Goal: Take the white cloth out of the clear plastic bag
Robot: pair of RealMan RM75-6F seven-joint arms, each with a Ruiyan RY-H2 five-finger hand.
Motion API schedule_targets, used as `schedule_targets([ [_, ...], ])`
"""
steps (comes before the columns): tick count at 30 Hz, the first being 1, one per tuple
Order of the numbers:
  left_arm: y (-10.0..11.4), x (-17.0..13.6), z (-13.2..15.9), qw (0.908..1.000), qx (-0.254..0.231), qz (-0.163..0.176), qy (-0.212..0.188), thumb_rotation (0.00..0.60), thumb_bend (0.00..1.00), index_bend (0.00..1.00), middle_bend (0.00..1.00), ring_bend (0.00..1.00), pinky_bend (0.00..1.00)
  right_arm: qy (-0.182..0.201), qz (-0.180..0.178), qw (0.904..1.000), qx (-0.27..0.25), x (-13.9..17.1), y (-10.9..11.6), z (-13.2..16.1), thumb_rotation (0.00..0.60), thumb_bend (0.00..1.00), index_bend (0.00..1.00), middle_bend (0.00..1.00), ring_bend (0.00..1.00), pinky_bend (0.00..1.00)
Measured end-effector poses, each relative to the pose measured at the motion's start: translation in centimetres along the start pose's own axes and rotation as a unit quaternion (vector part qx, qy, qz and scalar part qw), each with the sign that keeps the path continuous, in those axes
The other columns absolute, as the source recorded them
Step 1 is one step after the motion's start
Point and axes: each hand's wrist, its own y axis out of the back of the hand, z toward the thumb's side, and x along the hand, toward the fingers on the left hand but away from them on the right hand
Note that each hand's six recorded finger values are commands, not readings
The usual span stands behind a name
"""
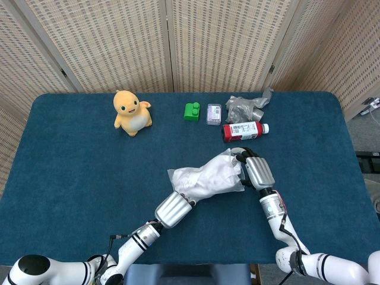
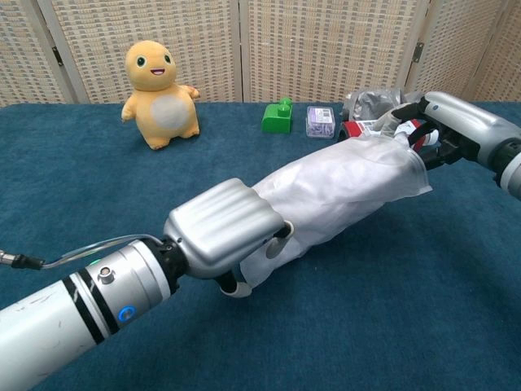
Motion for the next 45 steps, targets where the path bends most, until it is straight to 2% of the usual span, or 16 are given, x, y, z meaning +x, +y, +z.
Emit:
schedule_targets([
  [10, -0.6, 0.0, 0.0, 1.0, 0.001, -0.009, 0.003, 0.6, 0.23, 0.54, 0.71, 0.71, 0.85, 0.001, 0.001, 1.0, -0.002, 0.0, 0.0, 0.0, 0.6, 0.64, 0.71, 0.24, 0.13, 0.28],
  [25, -0.9, -0.3, -0.3, 1.0, 0.002, -0.009, 0.002, 0.6, 0.35, 0.55, 0.71, 0.71, 0.85, 0.001, 0.004, 1.0, -0.004, 0.0, -0.3, 0.0, 0.6, 0.64, 0.71, 0.24, 0.13, 0.28],
  [45, 0.2, -1.3, -1.4, 0.9998, -0.011, 0.013, 0.009, 0.6, 0.38, 0.61, 0.71, 0.72, 0.85, -0.008, -0.016, 0.9998, 0.004, -0.6, 1.3, -0.3, 0.6, 0.66, 0.72, 0.24, 0.13, 0.28],
])
